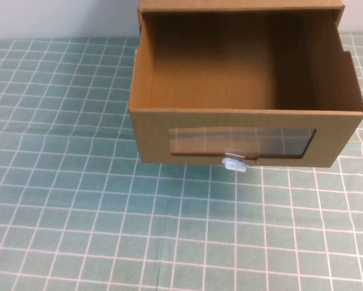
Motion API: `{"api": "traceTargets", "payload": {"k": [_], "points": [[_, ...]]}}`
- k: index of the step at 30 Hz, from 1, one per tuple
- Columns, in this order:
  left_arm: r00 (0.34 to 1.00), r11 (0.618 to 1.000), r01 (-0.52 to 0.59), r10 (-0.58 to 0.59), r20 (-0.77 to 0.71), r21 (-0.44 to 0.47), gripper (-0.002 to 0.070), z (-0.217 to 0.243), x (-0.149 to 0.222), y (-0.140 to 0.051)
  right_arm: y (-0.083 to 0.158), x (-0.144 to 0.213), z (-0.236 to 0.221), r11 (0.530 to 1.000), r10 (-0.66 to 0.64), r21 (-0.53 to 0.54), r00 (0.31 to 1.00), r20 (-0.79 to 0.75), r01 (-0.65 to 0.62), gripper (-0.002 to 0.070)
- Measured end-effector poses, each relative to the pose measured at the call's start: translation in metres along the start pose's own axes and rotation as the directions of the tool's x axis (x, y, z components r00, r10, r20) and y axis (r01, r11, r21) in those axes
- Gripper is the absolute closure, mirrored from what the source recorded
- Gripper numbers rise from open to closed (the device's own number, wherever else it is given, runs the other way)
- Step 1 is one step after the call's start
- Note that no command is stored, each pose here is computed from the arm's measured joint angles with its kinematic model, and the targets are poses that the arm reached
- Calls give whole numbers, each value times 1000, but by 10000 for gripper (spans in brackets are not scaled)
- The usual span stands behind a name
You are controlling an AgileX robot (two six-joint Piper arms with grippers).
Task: Open the shoe box
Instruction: 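Pull the top drawer of the cardboard box fully open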
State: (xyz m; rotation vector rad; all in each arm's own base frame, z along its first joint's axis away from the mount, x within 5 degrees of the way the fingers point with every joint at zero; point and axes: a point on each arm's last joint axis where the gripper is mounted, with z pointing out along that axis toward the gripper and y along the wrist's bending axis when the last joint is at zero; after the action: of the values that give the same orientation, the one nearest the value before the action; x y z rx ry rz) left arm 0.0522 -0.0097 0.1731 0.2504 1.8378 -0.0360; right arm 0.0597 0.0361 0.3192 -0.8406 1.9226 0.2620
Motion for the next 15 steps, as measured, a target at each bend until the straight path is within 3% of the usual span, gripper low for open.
{"api": "traceTargets", "payload": {"k": [15], "points": [[1000,1000,0,0,-2,0,680,0,0,0,0,0,0,1000,6,-6,1000,0,-6,689]]}}
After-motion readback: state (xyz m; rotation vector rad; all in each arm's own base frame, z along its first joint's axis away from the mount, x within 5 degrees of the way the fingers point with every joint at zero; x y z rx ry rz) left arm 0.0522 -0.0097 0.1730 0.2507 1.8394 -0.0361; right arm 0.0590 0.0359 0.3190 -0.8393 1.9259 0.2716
